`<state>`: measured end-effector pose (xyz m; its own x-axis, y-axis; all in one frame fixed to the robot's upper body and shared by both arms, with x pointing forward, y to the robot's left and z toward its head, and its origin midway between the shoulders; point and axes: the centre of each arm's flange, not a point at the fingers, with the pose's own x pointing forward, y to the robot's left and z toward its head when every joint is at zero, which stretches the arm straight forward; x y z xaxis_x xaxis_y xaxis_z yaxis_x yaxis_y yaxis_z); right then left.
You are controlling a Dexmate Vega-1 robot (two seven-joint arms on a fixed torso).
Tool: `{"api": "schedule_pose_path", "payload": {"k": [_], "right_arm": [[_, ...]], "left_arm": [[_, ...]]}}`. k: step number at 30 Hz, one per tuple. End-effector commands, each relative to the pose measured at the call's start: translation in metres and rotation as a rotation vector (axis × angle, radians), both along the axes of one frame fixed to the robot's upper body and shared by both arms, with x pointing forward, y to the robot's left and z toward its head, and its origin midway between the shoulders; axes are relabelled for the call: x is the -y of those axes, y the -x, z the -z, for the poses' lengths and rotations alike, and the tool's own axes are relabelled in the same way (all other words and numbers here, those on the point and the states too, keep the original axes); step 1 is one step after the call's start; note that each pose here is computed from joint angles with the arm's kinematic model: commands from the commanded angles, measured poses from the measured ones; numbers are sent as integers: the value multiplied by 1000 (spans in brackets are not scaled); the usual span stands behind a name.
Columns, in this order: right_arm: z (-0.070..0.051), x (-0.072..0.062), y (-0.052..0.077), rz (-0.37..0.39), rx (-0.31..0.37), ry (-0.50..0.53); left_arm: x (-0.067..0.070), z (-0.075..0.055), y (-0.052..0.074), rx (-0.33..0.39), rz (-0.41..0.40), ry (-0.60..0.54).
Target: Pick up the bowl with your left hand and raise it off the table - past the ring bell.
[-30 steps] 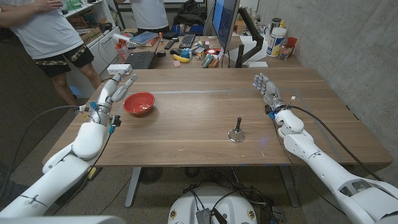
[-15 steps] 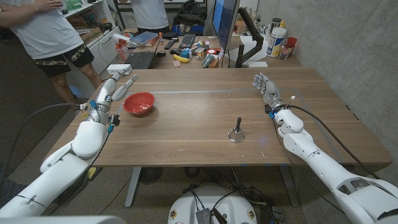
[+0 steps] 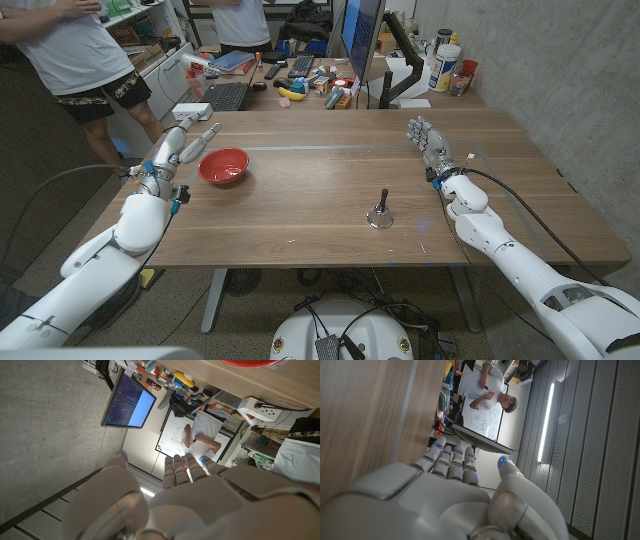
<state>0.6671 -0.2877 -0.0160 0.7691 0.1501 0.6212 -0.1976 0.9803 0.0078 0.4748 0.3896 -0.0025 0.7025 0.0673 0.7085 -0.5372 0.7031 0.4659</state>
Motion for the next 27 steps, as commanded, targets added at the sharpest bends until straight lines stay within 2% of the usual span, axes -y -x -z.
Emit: {"api": "schedule_pose_path", "payload": {"k": [1,27], "right_arm": [[-3,4,3,7,10,-2],[-1,5,4,4,13,-6]], "left_arm": [[-2,1,3,-17,-64,-42],[7,3,11,-37,-198,-145]]}}
